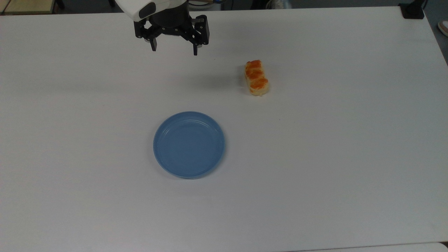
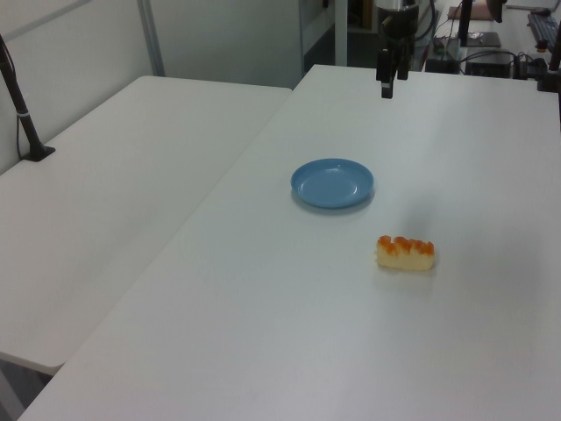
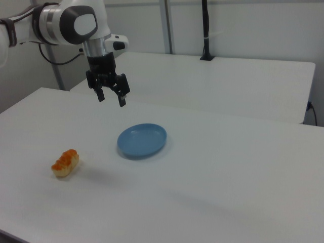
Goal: Put the bread on a plate
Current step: 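Move the open gripper over the orange-topped bread roll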
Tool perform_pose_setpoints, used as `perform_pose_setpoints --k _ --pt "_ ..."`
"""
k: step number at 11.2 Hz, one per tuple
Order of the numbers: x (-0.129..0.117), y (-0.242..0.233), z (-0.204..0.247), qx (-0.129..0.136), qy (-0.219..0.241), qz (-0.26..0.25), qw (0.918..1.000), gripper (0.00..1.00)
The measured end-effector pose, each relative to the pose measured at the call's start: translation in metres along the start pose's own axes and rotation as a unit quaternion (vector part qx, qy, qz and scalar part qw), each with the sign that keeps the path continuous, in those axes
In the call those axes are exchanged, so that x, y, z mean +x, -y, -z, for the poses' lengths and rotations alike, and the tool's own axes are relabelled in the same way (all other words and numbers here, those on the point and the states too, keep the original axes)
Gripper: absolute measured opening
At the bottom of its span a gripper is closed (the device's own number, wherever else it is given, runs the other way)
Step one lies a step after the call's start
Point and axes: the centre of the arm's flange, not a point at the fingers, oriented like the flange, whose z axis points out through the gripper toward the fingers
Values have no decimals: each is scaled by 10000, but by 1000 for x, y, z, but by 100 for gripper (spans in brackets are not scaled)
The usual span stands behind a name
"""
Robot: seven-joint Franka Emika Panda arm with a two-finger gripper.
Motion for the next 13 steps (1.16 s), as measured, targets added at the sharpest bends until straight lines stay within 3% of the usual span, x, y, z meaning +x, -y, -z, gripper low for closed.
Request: perform_pose_setpoints --k 9,13 --pt "4 1 -11 -7 98 72 9999 100" --pt "0 38 -45 -9 373 494 9981 100"
